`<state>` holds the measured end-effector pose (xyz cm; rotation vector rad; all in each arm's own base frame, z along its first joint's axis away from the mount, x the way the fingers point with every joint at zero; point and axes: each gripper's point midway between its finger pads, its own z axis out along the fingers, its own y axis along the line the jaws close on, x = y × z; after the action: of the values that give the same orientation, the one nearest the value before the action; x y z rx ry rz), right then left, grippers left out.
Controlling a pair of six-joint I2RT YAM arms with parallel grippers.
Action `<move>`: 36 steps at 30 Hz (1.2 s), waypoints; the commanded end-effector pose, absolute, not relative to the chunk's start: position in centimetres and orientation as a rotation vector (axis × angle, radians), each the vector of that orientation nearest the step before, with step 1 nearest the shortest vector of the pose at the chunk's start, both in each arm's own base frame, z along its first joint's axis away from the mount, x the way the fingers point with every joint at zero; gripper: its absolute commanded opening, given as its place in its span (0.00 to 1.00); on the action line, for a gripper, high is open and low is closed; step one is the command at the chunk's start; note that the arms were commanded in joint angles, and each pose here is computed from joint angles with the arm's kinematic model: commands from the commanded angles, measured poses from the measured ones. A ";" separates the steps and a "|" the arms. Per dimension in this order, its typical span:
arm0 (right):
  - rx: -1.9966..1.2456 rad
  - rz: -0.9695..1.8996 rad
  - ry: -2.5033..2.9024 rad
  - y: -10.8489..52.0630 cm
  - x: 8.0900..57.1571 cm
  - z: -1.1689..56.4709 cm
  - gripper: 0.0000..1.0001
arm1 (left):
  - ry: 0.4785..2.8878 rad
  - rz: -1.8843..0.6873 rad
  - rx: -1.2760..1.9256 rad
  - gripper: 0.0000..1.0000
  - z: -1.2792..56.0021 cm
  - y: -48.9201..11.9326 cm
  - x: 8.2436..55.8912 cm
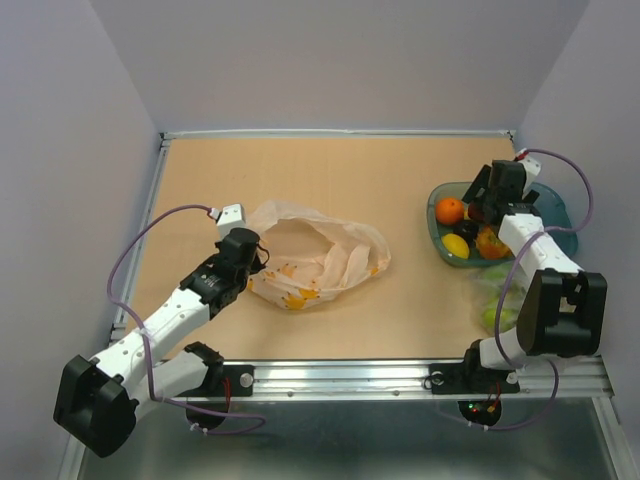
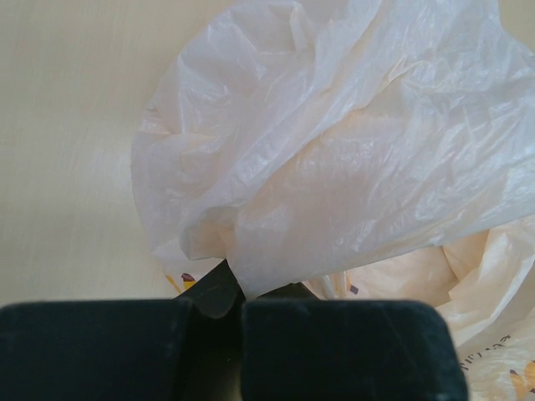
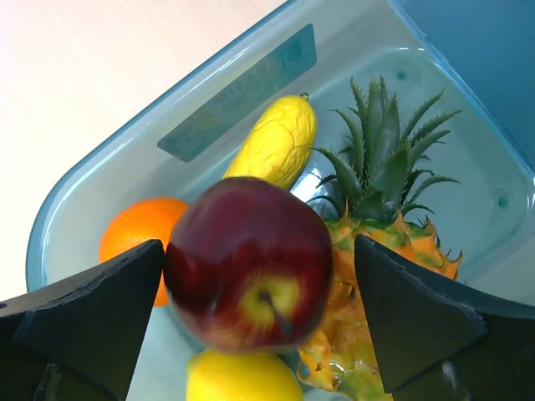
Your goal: Untie the knot of the plastic bag and take out the fruit
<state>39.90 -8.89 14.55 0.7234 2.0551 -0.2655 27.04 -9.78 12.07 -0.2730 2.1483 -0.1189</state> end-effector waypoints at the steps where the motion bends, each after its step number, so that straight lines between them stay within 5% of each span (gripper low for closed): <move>1: 0.735 -0.273 1.935 -9.8 41.0 19.0 1.00 | 2.065 -0.137 -0.311 0.00 14.4 -9.6 27.9; 11: 0.658 -0.067 1.824 -6.9 38.9 25.7 1.00 | 2.007 -0.128 -0.356 0.00 15.8 -8.6 28.0; 22: 0.434 0.276 1.616 -0.7 32.8 35.7 1.00 | 1.700 -0.167 -0.502 0.00 27.7 -5.7 29.3; 27: 0.341 0.413 1.624 3.0 30.5 35.4 1.00 | 1.714 -0.072 -0.608 0.01 25.8 -3.4 28.3; 31: 0.272 0.443 1.614 4.5 28.7 35.4 1.00 | 1.757 -0.061 -0.662 0.11 22.8 -2.9 27.4; 36: 0.203 0.462 1.589 5.5 25.9 36.2 1.00 | 1.813 -0.093 -0.738 0.44 19.3 -3.0 26.4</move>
<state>27.73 4.61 35.64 0.2697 1.6032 0.4409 27.27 -3.70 21.26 -0.6479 1.7994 -0.0974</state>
